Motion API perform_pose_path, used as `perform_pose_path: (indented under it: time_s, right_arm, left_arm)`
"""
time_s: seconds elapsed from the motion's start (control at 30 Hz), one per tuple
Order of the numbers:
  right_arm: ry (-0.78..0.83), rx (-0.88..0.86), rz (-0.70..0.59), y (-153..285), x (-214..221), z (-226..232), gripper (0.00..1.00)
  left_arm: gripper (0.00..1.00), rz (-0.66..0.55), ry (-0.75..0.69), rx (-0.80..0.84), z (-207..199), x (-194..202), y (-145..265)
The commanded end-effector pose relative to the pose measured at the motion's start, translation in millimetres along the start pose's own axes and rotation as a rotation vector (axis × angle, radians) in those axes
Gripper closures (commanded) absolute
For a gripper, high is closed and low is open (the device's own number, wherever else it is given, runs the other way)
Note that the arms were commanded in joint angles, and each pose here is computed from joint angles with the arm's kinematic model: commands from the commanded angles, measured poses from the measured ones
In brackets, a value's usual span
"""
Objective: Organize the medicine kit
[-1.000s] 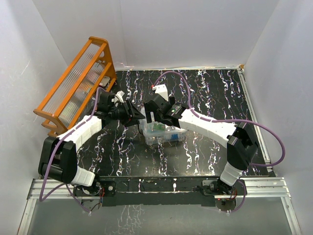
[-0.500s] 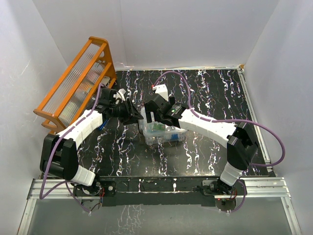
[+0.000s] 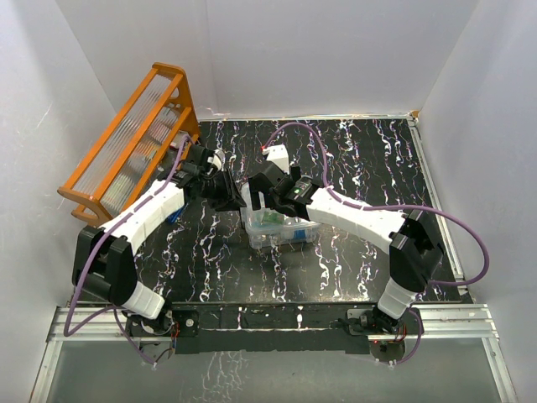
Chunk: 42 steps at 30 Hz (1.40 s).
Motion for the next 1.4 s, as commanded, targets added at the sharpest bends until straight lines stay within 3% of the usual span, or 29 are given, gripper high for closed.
perform_pose_path:
  time_s: [0.0, 0.33, 0.57, 0.7, 0.9, 1.1, 1.37]
  right_arm:
    - [0.093, 0.062, 0.176, -13, 56, -20, 0.14]
    - [0.087, 0.061, 0.171, -12, 55, -21, 0.15]
    - [0.047, 0.056, 0.159, -9, 49, -22, 0.17]
    - [-0.004, 0.031, 0.133, -3, 34, -19, 0.18]
    - [-0.088, -0.057, 0.009, 24, -21, -13, 0.19]
    - [-0.161, -0.116, -0.111, 38, -69, -50, 0.17]
    - [-0.293, -0.127, -0.040, 24, -44, -119, 0.20]
  left_arm:
    - [0.73, -0.017, -0.072, -0.074, -13, -1, 5]
    - [0.72, -0.011, -0.116, -0.150, -20, 0, 2]
    - [0.84, -0.012, -0.128, -0.168, -25, 1, 4]
    - [0.74, -0.030, -0.139, -0.188, -24, -2, 10]
    - [0.61, -0.059, -0.179, -0.190, -32, -12, 22]
    - [0.43, -0.104, -0.205, -0.197, -31, -18, 28]
    - [0.35, -0.090, -0.187, -0.172, -23, -12, 20]
Point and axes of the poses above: each gripper's point midway between its finger pads, its own y axis back along the fingers, its own z axis along the line the jaws close on, x = y × z, the point moved 2 cm from there along y, back along the fingers, and after that the axes turned 6 degrees about -y, right-handed, at the moved point
